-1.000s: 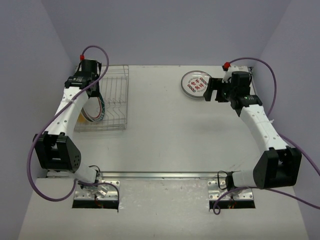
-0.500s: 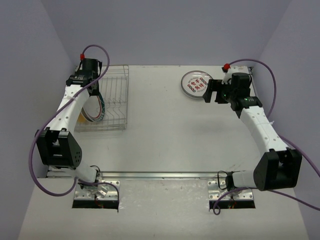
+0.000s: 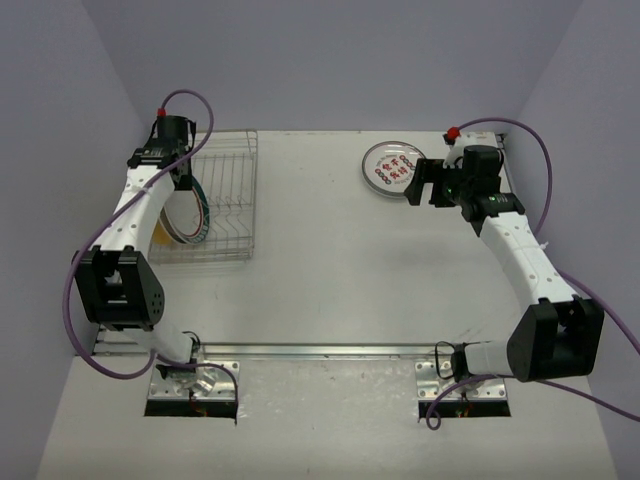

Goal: Unload the plates from the dish rack

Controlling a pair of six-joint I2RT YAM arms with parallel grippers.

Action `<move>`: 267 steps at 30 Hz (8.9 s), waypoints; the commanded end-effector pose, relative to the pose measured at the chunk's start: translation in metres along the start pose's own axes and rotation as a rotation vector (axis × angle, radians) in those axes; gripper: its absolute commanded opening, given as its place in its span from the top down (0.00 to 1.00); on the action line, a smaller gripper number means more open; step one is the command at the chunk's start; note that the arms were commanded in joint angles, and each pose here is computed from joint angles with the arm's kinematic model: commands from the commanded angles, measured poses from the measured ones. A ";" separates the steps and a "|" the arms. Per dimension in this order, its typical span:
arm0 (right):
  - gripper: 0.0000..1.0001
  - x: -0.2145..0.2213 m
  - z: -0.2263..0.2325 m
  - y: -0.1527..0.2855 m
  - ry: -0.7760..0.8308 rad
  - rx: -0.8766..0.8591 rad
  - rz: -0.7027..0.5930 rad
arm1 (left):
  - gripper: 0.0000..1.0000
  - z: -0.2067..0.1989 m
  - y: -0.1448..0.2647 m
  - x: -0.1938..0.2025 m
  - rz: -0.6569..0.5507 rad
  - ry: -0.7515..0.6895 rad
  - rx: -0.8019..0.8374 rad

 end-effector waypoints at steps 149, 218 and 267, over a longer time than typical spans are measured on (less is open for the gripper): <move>0.01 -0.035 -0.116 -0.123 -0.240 0.272 0.125 | 0.00 0.013 0.134 -0.008 -0.382 0.189 0.212; 0.01 -0.055 0.037 0.012 0.114 -0.138 -0.138 | 1.00 0.027 0.091 -0.086 -0.235 0.014 0.059; 1.00 -0.088 0.054 -0.035 -0.188 -0.356 -0.155 | 0.00 -0.050 0.189 -0.006 -0.138 -0.053 1.037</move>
Point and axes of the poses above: each gripper's point midway between its finger pads, its own y axis back along the fingers, its own z axis along the line the jaws close on, x = y × z, the point moved 7 cm from there along y, back along the fingers, and after that the axes turned 13 degrees about y, right-handed, at the moved point
